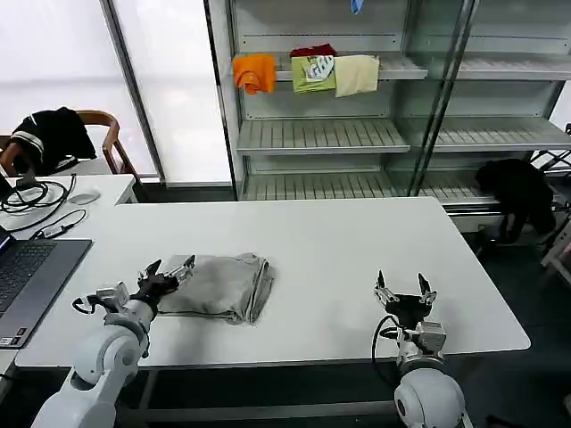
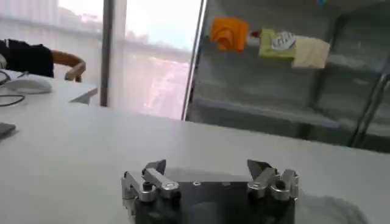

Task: Fold and organize the clothes.

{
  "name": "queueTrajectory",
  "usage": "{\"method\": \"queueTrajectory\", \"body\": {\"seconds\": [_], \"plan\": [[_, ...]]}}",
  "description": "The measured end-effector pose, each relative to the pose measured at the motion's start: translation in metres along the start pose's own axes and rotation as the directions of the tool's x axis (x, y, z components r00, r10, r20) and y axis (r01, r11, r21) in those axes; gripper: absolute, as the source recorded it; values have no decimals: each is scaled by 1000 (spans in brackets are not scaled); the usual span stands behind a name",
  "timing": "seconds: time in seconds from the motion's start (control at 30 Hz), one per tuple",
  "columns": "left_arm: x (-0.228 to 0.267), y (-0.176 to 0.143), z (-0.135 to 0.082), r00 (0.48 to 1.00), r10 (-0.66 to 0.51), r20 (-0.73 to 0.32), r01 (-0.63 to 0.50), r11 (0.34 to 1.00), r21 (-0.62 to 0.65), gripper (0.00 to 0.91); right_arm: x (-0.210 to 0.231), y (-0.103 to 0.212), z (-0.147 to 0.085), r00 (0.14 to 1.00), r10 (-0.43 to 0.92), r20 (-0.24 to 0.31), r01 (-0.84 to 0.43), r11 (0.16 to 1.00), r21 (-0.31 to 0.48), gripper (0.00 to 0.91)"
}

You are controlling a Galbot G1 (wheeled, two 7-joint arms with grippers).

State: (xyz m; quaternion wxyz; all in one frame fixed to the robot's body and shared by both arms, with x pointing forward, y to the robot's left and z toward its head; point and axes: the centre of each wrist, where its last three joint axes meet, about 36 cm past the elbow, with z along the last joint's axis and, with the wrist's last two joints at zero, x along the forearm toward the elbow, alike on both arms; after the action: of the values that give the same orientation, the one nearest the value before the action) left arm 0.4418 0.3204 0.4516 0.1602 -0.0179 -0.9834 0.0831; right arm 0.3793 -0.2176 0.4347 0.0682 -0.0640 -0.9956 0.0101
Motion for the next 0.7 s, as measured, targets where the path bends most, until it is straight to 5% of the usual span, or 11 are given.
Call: {"method": "queueTrajectory", "body": {"seconds": [0.53, 0.7], "plan": [[-20, 27, 20, 998, -34, -56, 33, 999, -8, 907, -2, 4, 6, 1000, -4, -12, 4, 1000, -4, 907], [-23, 30, 29, 997, -29, -78, 29, 1000, -4, 514, -2, 4, 7, 1000, -5, -13, 5, 1000, -2, 907]]}}
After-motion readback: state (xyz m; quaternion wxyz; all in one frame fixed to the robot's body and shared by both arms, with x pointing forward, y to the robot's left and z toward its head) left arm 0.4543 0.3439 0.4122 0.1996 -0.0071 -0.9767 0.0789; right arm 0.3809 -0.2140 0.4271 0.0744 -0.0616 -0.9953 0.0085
